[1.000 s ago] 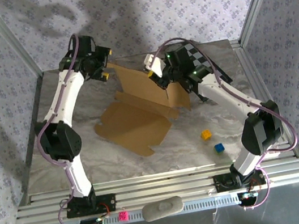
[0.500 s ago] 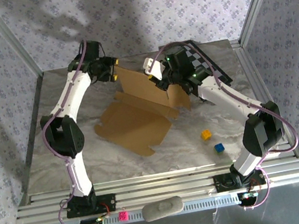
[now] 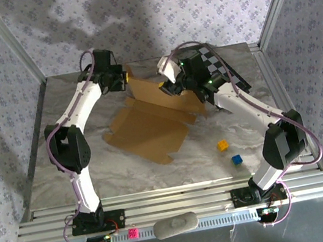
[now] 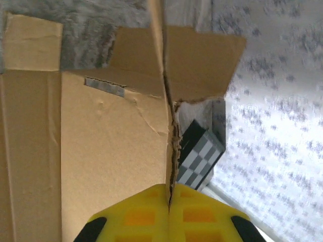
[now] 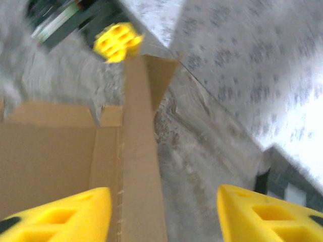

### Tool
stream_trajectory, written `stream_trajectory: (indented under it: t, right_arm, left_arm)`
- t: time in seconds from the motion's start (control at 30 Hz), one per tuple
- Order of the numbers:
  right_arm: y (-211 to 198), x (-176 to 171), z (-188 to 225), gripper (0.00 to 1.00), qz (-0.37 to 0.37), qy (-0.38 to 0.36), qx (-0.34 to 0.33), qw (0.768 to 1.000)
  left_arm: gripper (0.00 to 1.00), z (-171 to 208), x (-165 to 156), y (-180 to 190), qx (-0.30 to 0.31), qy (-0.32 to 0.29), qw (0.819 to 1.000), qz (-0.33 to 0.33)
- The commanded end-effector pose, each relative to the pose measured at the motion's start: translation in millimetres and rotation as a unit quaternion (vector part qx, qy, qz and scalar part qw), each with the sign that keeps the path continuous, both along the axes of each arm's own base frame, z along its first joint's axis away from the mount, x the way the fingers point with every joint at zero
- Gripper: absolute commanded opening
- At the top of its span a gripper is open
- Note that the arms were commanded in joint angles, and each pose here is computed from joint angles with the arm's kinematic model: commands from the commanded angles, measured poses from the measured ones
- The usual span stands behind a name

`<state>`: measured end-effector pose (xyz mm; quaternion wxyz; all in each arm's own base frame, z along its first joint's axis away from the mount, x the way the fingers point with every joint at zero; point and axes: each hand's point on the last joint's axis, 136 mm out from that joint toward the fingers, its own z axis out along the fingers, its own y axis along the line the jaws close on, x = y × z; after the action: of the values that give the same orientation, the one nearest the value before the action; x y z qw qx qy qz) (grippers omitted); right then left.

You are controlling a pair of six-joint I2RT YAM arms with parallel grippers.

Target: Fold the paper box

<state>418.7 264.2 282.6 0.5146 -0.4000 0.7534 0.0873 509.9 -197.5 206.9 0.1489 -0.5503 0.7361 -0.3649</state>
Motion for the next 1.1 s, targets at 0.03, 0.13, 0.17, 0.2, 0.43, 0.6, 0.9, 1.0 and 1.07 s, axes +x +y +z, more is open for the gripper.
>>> stream_trajectory:
  t: [0.03, 0.13, 0.17, 0.2, 0.43, 0.6, 0.9, 1.0, 1.07]
  right_arm:
    - [-51, -19, 72, 0.62, -0.222, 0.119, 0.257, 0.933]
    - [-69, -48, 71, 0.63, -0.331, 0.254, 0.409, 0.812]
    - [-70, -55, 65, 0.63, -0.353, 0.293, 0.451, 0.765]
    - [-65, -58, 62, 0.63, -0.357, 0.328, 0.5, 0.718]
    - [-23, -23, 32, 0.65, -0.375, 0.409, 0.664, 0.502]
    - [-5, 15, 26, 0.67, -0.389, 0.395, 0.673, 0.49]
    - [-5, 51, -9, 0.57, -0.414, 0.385, 0.662, 0.491]
    - [0, 57, -18, 0.52, -0.418, 0.392, 0.656, 0.492]
    - [3, 61, -23, 0.47, -0.416, 0.397, 0.654, 0.491]
  left_arm:
    - [0.0, 16, 2, 8, -0.041, -0.031, 0.992, 0.113]
    - [0.0, 18, 7, 7, -0.043, -0.043, 0.989, 0.132]
    - [0.0, 19, 8, 5, -0.044, -0.047, 0.988, 0.137]
    - [0.0, 19, 9, 3, -0.045, -0.05, 0.988, 0.141]
    - [0.0, 16, 10, -13, -0.045, -0.048, 0.989, 0.131]
    - [0.0, 12, 2, -16, -0.042, -0.041, 0.99, 0.126]
    - [0.0, 16, -10, -10, -0.031, -0.044, 0.991, 0.12]
    - [0.0, 15, -12, -12, -0.032, -0.044, 0.991, 0.118]
    - [0.0, 15, -12, -13, -0.034, -0.044, 0.992, 0.117]
